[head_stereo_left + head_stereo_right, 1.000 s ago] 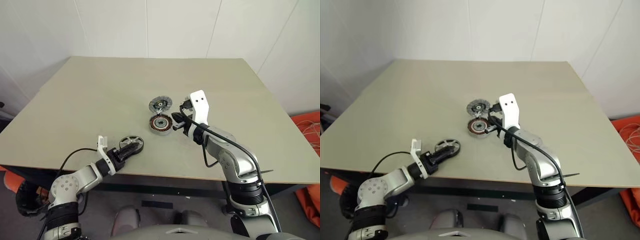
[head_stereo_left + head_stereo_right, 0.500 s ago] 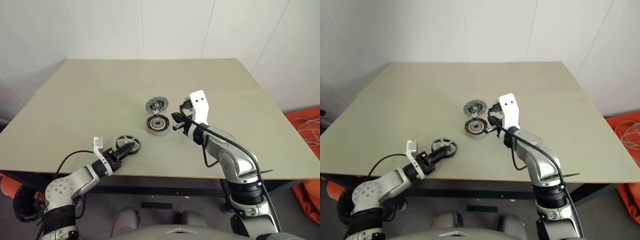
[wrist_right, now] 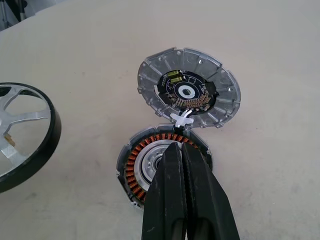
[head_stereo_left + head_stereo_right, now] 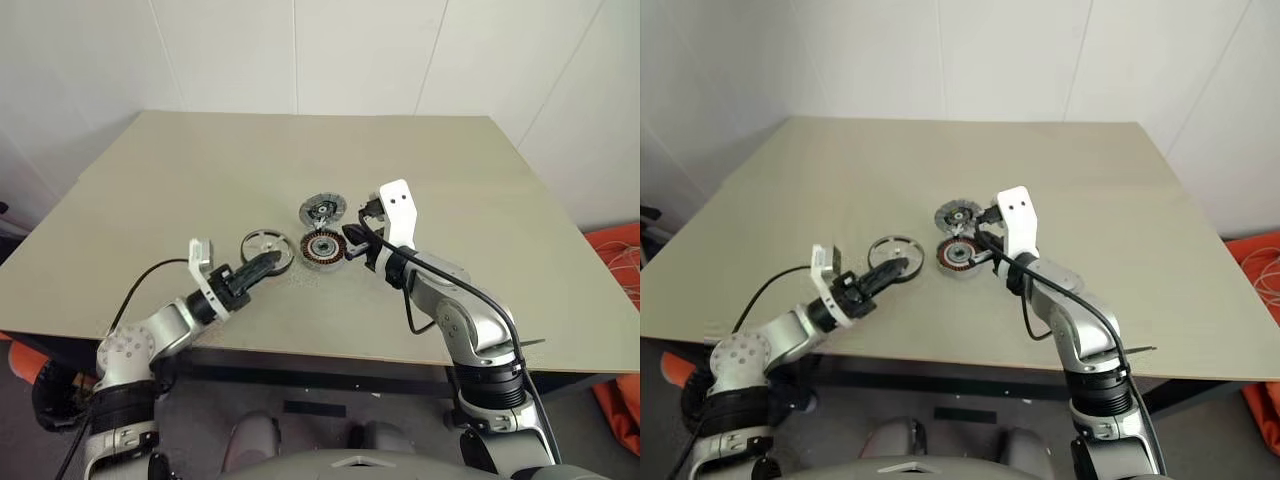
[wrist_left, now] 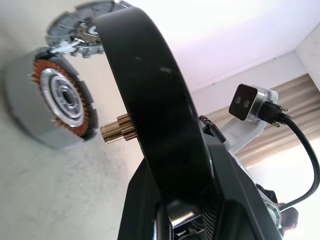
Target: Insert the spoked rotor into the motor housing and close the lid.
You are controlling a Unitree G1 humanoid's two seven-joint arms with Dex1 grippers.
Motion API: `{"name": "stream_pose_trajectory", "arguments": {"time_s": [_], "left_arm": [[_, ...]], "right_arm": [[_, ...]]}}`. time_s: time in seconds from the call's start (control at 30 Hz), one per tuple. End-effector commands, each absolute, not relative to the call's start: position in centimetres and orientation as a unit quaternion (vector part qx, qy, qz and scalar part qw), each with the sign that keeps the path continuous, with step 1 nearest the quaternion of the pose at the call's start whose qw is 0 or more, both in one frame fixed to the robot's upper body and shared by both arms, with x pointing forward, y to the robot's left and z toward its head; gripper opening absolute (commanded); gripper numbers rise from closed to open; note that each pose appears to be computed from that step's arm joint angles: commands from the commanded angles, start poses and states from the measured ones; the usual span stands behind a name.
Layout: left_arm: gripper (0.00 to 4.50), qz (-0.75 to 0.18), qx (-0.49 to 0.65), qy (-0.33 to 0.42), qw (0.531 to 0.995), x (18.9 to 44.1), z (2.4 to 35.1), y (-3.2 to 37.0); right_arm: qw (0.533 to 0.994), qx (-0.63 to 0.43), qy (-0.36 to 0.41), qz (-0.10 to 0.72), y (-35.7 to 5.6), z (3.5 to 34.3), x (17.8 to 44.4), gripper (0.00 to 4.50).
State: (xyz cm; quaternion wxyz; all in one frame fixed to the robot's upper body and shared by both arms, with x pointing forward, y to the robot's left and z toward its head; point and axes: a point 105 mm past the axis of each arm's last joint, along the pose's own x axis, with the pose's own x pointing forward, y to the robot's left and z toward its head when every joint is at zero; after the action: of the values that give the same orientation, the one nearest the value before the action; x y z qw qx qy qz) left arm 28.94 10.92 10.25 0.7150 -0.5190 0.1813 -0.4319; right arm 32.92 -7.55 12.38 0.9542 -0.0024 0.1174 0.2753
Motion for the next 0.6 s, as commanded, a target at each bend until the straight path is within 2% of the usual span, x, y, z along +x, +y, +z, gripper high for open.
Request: {"name": "stream_pose_trajectory", "arguments": {"time_s": [0.03, 0.3, 0.47, 0.6], "left_arm": [[0.34, -0.446, -0.52, 0.191, 0.703, 29.9, 10.5, 9.4], [0.34, -0.454, -0.521, 0.226, 0.687, 32.0, 9.7, 5.3], [0.34, -0.432, -0.518, 0.223, 0.704, 33.7, 9.3, 4.7], [0.34, -0.431, -0.517, 0.218, 0.707, 34.2, 9.3, 4.1]], "right_arm": [[0.956, 0.001, 0.085, 0.281, -7.3, 14.1, 33.1, 0.0], [0.958, 0.001, 0.08, 0.277, -7.5, 14.3, 33.0, 0.0], [0.958, 0.001, 0.078, 0.275, -7.5, 14.5, 32.9, 0.0], [0.958, 0.001, 0.078, 0.275, -7.6, 14.5, 32.9, 0.0]]}}
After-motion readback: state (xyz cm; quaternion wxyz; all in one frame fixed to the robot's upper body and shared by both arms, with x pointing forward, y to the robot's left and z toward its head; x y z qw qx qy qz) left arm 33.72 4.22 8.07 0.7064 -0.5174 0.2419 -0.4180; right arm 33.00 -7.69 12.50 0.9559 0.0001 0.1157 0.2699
